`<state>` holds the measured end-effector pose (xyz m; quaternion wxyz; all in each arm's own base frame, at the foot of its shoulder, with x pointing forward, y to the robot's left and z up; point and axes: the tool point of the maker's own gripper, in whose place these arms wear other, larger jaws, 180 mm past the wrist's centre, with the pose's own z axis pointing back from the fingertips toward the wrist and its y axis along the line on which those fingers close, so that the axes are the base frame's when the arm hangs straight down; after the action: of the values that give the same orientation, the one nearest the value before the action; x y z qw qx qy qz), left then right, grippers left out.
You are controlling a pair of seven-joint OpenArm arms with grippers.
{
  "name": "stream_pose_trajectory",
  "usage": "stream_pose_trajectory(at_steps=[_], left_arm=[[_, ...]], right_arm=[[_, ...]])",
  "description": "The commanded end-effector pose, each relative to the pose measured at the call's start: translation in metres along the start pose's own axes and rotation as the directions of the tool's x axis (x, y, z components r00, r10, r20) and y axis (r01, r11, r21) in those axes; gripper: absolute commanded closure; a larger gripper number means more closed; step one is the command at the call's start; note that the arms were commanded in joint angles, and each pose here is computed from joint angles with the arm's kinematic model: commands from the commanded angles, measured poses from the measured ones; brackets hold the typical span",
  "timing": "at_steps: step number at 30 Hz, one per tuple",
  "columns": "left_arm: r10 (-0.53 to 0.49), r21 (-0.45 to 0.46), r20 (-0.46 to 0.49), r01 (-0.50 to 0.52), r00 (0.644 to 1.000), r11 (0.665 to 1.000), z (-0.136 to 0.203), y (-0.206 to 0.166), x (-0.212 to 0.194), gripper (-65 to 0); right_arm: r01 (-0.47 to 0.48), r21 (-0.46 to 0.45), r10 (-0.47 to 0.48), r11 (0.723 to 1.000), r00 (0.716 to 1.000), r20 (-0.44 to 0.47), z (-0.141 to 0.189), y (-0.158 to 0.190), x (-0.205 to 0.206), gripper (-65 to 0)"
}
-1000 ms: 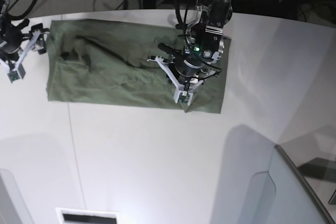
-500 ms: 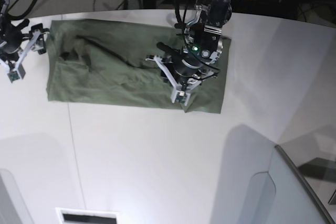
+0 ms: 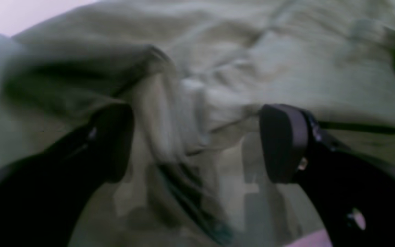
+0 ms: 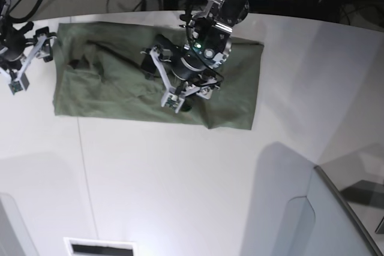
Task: Layout the t-shirt on the table in an organized manner, then fold the t-shirt properly
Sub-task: 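Fold the strip's end with the left gripper toward the right gripper, then release the fabric and move the left gripper to the folded shirt's edge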
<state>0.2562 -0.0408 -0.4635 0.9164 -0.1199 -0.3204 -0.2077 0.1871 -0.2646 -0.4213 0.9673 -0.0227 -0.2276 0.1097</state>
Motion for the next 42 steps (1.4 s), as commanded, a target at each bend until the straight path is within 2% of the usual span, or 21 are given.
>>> stream_pose_trajectory(at_steps=[1, 8, 12, 13, 15, 16, 18, 19, 23, 31, 34, 37, 39, 42], left_arm=[[-0.011, -0.015, 0.052, 0.012, 0.999, 1.0, 0.001, -0.007, 0.019, -55.6], [-0.097, -0.075, 0.123, 0.107, 0.988, 0.991, 0.007, -0.039, 0.048, -55.0], [-0.087, -0.066, 0.163, 0.099, 0.983, 0.993, 0.02, -0.036, 0.055, -54.5], [-0.096, -0.055, 0.163, 0.106, 0.982, 0.993, 0.023, -0.031, 0.053, -52.2], [-0.077, -0.002, 0.156, 0.078, 0.985, 0.997, 0.024, -0.016, 0.049, -40.2], [-0.065, 0.034, 0.149, 0.061, 0.987, 0.998, 0.023, -0.005, 0.046, -29.9], [-0.034, 0.093, 0.132, 0.022, 0.991, 0.995, 0.02, 0.011, 0.039, -5.6], [-0.026, 0.111, 0.116, 0.013, 0.993, 0.994, 0.018, 0.016, 0.034, 0.0], [-0.026, 0.134, 0.056, 0.018, 0.998, 0.991, 0.006, 0.024, 0.017, 0.0], [-0.025, 0.132, -0.016, 0.027, 1.0, 0.991, 0.008, 0.022, -0.02, 0.0], [-0.021, 0.131, 0.011, 0.02, 1.0, 0.991, 0.017, 0.023, -0.015, 0.0], [-0.003, 0.163, 0.097, -0.013, 0.995, 0.987, 0.042, 0.039, 0.005, 0.0], [0.007, 0.201, 0.152, -0.038, 0.988, 0.979, 0.063, 0.056, 0.016, 0.0], [0.009, 0.278, 0.171, -0.057, 0.985, 0.959, 0.092, 0.089, 0.009, 0.0]], right_arm=[[-0.012, -0.012, 0.012, 1.0, 0.999, 0.033, 0.004, -0.006, 0.009, -43.2], [-0.012, -0.012, 0.012, 1.0, 0.999, 0.033, 0.004, -0.006, 0.009, -43.2], [-0.012, -0.012, 0.012, 1.0, 0.999, 0.033, 0.004, -0.005, 0.009, -43.2], [-0.012, -0.012, 0.012, 1.0, 0.999, 0.033, 0.004, -0.005, 0.009, -43.2], [-0.012, -0.011, 0.012, 1.0, 0.999, 0.031, 0.004, -0.005, 0.008, -43.2], [-0.012, -0.011, 0.012, 1.0, 0.999, 0.031, 0.004, -0.005, 0.008, -43.2], [-0.012, -0.011, 0.012, 1.0, 0.999, 0.031, 0.004, -0.005, 0.008, -43.2], [-0.012, -0.012, 0.012, 1.0, 0.999, 0.033, 0.004, -0.005, 0.009, -43.2], [-0.012, -0.012, 0.012, 1.0, 0.999, 0.033, 0.004, -0.005, 0.009, -43.2], [-0.012, -0.012, 0.012, 1.0, 0.999, 0.034, 0.004, -0.005, 0.009, -43.2], [-0.005, -0.017, 0.006, 1.0, 0.999, 0.037, 0.005, -0.008, 0.009, -43.2], [0.004, -0.014, -0.003, 1.0, 0.999, 0.054, 0.006, -0.007, 0.014, -43.2], [0.107, 0.01, -0.107, 0.994, 0.987, 0.119, 0.01, -0.01, 0.018, -43.8], [0.244, 0.088, -0.258, 0.966, 0.941, 0.22, 0.018, -0.016, 0.028, -45.5]])
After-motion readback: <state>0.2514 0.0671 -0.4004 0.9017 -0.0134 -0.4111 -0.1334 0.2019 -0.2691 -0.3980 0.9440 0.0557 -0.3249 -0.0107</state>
